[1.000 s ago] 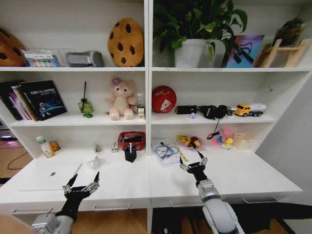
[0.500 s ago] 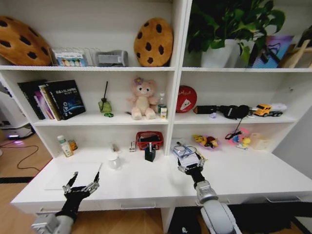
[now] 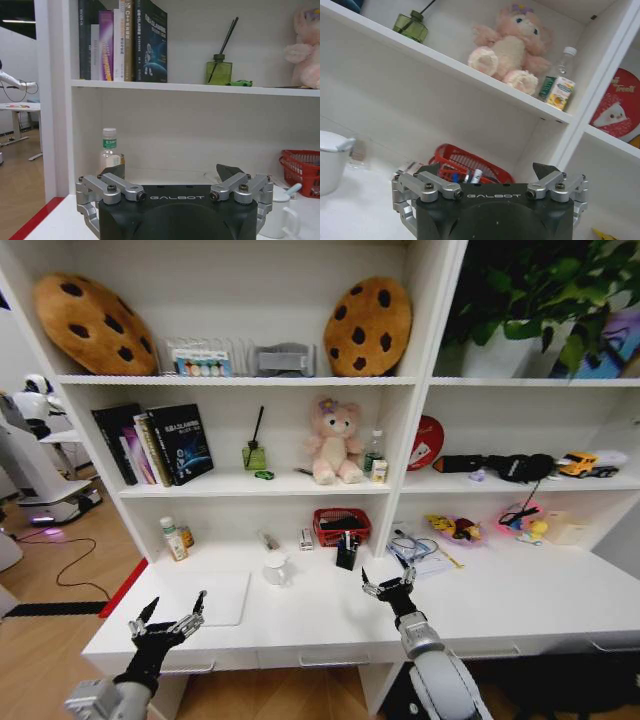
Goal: Organize the objects on the table.
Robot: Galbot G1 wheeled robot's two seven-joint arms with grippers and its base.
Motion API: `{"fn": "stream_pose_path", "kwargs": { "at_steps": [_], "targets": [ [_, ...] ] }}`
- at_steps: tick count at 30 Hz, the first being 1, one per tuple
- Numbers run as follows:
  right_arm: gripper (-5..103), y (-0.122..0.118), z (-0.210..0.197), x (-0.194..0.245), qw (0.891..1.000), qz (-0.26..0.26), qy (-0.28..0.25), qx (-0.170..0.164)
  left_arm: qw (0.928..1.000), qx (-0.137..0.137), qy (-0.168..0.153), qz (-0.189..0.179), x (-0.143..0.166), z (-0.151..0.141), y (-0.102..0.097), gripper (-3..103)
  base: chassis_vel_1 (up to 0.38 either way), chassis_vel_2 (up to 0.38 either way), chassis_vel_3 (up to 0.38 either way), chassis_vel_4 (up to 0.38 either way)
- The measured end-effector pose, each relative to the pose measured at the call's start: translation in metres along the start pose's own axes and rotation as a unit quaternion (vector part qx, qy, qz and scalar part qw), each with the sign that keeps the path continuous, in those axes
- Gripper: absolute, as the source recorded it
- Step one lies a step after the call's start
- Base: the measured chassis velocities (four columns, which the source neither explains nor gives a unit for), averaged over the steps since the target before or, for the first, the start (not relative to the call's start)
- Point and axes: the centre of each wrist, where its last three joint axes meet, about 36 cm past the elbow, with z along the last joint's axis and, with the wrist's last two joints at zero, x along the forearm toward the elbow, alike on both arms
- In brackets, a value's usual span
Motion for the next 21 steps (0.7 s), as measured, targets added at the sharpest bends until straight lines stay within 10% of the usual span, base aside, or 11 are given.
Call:
{"fn": "stream_pose_path", "kwargs": {
  "at_steps": [21],
  "targets": [
    [100, -0.0030, 0.0086, 0.0056, 0.999, 0.013, 0.018, -0.050, 1.0000, 0.000, 0.000, 0.000, 0.0000, 0.0001, 0.0000, 100, 0.112, 0.108, -0.104, -0.106]
  ]
}}
